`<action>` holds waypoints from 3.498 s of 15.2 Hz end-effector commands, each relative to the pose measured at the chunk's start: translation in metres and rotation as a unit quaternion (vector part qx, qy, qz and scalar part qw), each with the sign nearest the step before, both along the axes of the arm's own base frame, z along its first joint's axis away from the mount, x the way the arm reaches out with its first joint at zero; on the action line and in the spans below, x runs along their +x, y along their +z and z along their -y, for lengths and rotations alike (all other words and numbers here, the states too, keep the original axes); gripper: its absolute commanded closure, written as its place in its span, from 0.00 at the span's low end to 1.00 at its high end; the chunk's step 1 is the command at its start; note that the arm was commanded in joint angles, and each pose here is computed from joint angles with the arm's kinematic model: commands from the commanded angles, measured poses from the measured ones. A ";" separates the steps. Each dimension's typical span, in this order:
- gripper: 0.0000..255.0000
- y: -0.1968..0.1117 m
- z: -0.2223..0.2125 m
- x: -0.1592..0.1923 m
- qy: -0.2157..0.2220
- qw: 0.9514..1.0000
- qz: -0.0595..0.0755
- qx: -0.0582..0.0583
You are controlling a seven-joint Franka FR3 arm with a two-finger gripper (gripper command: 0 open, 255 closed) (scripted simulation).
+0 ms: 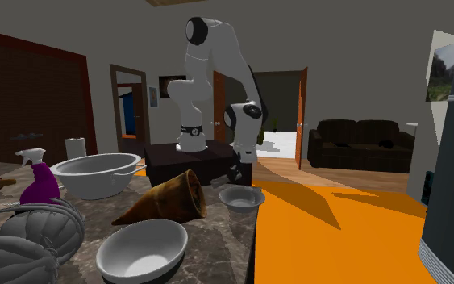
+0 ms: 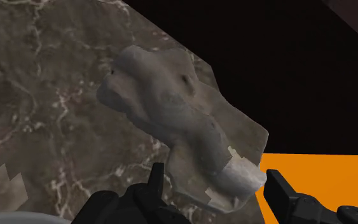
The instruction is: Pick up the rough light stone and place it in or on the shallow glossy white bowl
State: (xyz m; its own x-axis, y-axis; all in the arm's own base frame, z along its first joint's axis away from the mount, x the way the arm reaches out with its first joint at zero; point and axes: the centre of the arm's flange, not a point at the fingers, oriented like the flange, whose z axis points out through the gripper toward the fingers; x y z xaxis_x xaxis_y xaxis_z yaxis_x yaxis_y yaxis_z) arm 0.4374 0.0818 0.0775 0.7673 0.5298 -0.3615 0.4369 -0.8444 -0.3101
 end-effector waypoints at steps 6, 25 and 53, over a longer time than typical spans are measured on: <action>1.00 0.037 0.000 0.000 0.000 1.000 0.000 0.000; 1.00 0.082 0.015 0.144 0.000 1.000 0.000 0.000; 0.00 0.015 0.074 0.143 -0.117 0.987 -0.073 0.077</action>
State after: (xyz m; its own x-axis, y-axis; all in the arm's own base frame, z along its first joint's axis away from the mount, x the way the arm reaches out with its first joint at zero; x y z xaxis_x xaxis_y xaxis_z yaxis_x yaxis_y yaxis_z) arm 0.5804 0.0079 0.0928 0.8205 0.4020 -0.4065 0.1768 -0.8546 -0.4882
